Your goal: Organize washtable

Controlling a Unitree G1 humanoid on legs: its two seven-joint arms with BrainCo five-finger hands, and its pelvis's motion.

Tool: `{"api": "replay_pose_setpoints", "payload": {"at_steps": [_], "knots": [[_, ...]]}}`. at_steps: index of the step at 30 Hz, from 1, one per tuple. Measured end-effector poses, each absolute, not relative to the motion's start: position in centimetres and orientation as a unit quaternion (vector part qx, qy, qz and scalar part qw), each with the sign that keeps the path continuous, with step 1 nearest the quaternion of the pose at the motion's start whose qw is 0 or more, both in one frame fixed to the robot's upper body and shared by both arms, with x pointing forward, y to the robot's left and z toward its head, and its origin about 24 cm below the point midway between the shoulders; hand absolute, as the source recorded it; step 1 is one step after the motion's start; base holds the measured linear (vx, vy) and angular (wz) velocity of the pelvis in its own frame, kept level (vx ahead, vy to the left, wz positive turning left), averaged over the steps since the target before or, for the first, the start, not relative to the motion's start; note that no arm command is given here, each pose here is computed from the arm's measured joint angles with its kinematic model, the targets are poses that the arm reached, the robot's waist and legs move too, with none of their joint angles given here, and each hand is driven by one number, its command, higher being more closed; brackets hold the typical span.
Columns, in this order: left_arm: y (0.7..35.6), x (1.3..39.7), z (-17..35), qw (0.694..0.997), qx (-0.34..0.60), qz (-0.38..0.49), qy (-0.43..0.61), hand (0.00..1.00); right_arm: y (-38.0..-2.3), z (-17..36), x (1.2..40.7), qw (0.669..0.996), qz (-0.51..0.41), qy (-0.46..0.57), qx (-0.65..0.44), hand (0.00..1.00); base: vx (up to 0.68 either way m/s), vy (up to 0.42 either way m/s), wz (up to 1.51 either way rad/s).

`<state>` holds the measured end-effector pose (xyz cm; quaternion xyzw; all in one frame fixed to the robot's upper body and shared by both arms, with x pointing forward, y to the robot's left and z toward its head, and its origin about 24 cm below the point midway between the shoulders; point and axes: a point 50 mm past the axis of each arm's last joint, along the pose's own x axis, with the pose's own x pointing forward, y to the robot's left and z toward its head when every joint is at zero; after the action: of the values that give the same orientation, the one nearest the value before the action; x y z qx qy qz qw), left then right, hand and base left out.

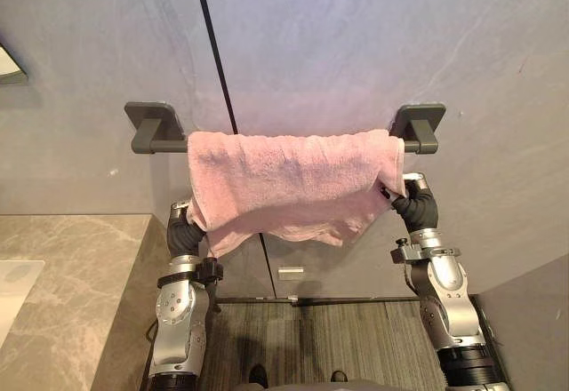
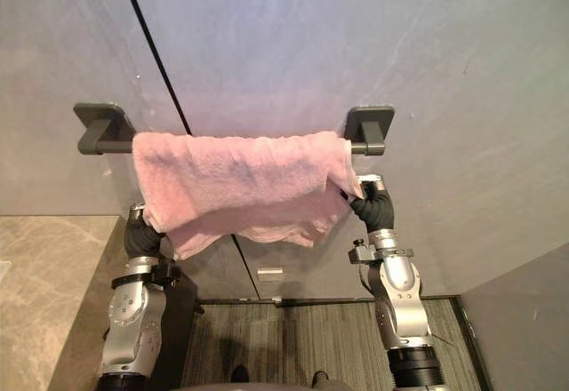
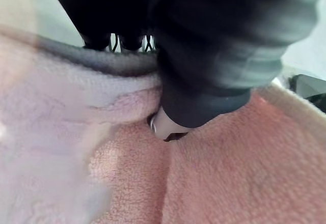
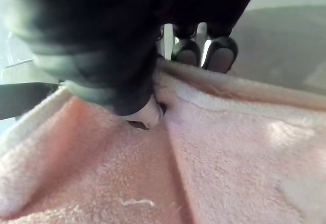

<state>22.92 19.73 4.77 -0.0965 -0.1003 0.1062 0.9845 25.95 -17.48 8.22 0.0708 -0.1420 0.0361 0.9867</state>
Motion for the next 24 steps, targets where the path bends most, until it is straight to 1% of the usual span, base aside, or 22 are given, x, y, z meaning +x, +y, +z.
{"api": "replay_pose_setpoints", "payload": {"at_steps": [10, 24], "knots": [[19.5, 22.8, 1.8, 0.987, -0.108, 0.113, -0.038, 1.0, -17.2, 7.2, 26.1, 0.988, 0.038, -0.126, 0.075, 1.0, 0.0, 0.0, 0.0], [19.4, 22.9, 0.6, 0.985, -0.123, 0.116, -0.016, 1.0, -16.6, 5.2, 26.0, 0.99, 0.034, -0.093, 0.096, 1.0, 0.0, 0.0, 0.0]]}}
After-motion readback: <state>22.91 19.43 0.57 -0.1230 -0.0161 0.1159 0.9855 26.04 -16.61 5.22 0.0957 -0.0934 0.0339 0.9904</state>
